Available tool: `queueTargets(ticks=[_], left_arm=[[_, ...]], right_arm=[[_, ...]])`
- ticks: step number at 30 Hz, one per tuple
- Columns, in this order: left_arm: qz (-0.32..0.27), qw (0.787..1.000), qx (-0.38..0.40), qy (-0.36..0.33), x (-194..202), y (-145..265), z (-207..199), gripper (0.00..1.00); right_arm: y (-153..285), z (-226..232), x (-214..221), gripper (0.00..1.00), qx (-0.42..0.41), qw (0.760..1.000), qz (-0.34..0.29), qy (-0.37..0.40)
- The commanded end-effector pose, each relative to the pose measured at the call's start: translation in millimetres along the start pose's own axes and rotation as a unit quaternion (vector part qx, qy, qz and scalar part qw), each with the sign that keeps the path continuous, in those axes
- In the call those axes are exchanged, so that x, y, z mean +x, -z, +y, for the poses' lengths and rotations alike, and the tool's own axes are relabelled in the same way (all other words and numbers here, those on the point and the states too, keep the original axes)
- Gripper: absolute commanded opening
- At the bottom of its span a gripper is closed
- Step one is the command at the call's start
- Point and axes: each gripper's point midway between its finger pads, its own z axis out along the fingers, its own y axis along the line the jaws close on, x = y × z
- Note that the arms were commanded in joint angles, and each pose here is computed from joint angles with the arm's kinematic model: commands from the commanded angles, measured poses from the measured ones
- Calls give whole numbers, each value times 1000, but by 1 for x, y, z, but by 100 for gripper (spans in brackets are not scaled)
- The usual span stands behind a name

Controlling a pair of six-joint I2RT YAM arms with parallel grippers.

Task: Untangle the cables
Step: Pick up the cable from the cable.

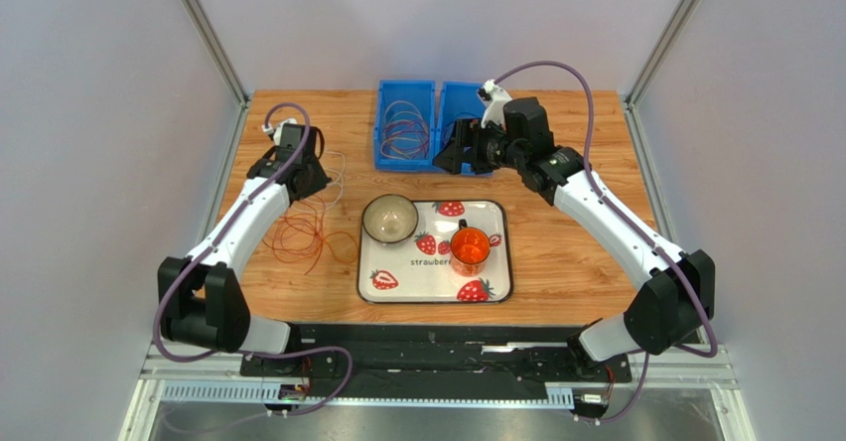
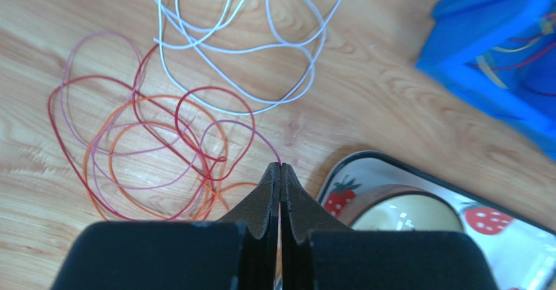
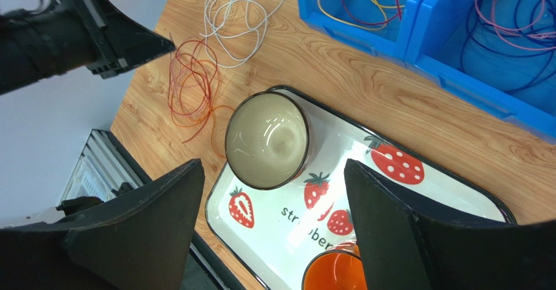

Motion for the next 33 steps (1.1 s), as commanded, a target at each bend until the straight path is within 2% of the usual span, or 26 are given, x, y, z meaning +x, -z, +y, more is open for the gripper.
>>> queueTargets(ticks=[1, 4, 8, 11, 12, 17, 18, 20, 21, 23, 27, 29, 33], left_arm=[[-24, 999, 32, -2, -25, 40, -10, 0], [-41, 996, 74, -10, -45, 70, -25, 0], [-96, 985, 143, -28, -87, 128, -47, 0], [-148, 963, 217, -54, -119, 180, -71, 0], [-182, 952, 236, -64, -137, 205, -76, 0], [-276, 915, 283, -86, -182, 280, -86, 0], [-310, 899, 296, -88, -196, 309, -87, 0], [-332, 884, 315, -96, -208, 332, -93, 0], [-360, 869, 327, -95, -218, 360, -92, 0], [-376, 858, 336, -94, -225, 377, -93, 0], [-404, 819, 392, -111, -225, 414, -104, 0], [-407, 814, 400, -110, -224, 419, -105, 0], [-387, 821, 404, -112, -216, 405, -107, 0]], right_arm=[[11, 24, -19, 83, -22, 999, -22, 15], [12, 38, -20, 83, -47, 999, -22, 15], [8, 60, -18, 83, -97, 995, -13, 6], [6, 74, -17, 83, -117, 993, -12, 8], [5, 79, -18, 83, -122, 992, -12, 8], [7, 96, -17, 83, -142, 990, -9, 15], [8, 98, -18, 83, -145, 989, -11, 15], [10, 101, -18, 83, -150, 989, -11, 15], [11, 103, -18, 83, -153, 988, -12, 15], [12, 104, -18, 83, -157, 987, -11, 18], [22, 116, -23, 84, -185, 982, -29, 39], [25, 123, -24, 84, -202, 978, -31, 49], [23, 143, -26, 85, -248, 964, -42, 83]])
